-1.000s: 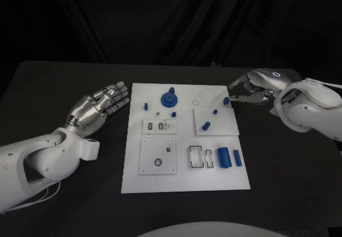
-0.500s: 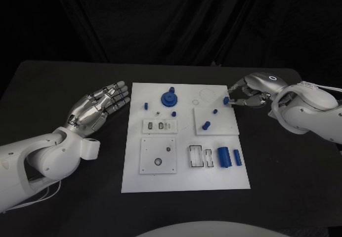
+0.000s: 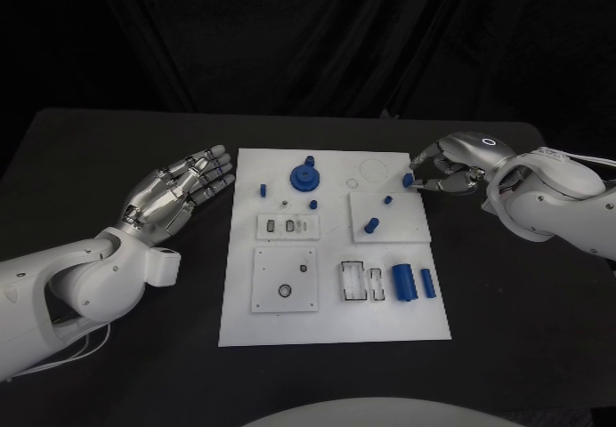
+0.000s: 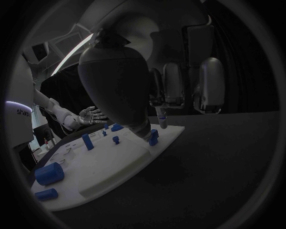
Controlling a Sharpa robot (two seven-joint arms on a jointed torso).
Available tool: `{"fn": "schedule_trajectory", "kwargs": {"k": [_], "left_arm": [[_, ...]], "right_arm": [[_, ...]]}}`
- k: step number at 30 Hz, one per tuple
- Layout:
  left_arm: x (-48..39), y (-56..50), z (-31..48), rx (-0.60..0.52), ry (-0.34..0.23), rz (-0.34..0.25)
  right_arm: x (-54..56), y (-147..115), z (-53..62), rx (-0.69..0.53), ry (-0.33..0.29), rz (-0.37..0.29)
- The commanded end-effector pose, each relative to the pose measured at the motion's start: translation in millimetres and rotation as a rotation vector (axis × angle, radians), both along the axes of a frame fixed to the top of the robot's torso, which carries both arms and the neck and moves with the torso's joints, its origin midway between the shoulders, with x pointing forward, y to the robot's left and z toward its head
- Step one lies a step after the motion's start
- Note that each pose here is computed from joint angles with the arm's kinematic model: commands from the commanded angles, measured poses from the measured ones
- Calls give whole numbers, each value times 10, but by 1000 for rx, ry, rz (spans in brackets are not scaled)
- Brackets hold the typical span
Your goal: Assemble the parts on the task board
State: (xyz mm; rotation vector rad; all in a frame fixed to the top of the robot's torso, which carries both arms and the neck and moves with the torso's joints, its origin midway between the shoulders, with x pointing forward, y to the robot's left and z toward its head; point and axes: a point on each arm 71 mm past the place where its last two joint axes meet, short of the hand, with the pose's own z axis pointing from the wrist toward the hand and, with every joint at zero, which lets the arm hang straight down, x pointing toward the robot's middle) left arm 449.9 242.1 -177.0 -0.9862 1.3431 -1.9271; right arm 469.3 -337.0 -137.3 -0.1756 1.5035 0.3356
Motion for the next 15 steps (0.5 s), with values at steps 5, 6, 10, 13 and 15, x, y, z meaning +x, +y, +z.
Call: {"fn": "schedule_trajectory", "kwargs": {"k": [5,6,10,13,15], "left_arm": [[-19,28,94,-96,-122,19],[-18,29,94,-95,-122,19],[-16,32,91,-94,-121,19],[-15,32,90,-94,-119,18],[-15,31,89,-94,-119,17]], "right_arm": [[12,-9,-19,-4,11,-26],[15,-4,-21,-4,11,-25],[21,10,-26,-4,13,-22],[24,19,-33,-5,15,-21],[25,23,-38,-4,15,-20]]}}
